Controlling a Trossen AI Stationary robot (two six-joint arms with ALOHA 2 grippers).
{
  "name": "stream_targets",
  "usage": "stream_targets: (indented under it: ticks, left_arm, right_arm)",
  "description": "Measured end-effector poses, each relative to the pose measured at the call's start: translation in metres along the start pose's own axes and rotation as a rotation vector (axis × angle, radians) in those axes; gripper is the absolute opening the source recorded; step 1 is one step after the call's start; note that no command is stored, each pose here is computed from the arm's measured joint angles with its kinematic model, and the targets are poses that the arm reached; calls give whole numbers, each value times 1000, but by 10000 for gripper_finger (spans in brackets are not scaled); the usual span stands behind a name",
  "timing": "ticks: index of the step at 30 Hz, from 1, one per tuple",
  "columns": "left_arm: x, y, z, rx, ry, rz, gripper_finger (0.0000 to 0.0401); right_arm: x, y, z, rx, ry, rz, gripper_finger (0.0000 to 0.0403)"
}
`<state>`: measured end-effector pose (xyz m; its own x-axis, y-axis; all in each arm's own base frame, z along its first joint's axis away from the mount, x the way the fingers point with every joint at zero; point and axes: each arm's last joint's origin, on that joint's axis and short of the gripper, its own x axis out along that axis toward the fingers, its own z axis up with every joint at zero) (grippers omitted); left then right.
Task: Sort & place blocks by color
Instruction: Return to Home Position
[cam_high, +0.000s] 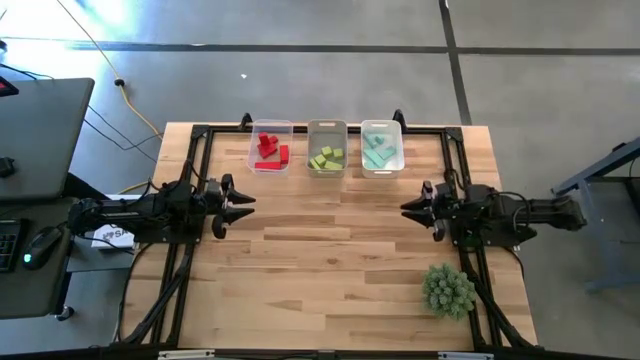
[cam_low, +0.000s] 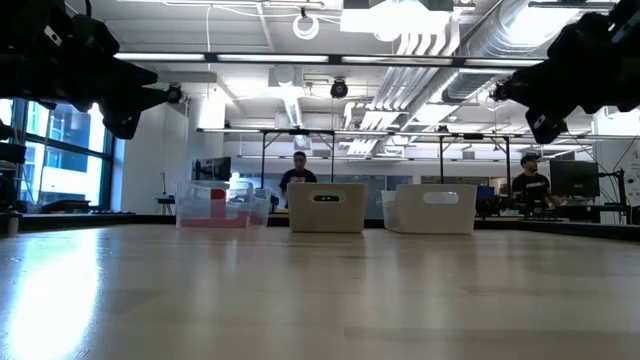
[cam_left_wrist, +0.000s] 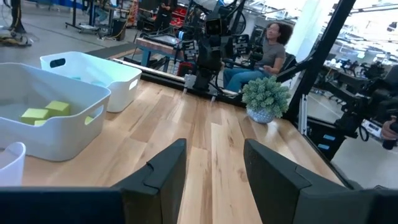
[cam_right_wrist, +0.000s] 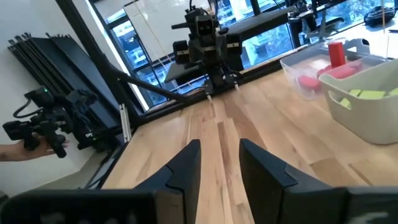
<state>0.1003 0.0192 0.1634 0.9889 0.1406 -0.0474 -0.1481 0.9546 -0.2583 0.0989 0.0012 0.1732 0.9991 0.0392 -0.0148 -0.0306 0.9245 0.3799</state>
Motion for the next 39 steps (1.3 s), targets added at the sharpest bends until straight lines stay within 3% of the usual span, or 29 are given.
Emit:
stream_targets:
  ticks: [39]
  left_arm:
    - [0, 0, 0, 0, 0, 0, 149]
  right_arm:
    - [2, -4, -8, -4, 11, -13, 99]
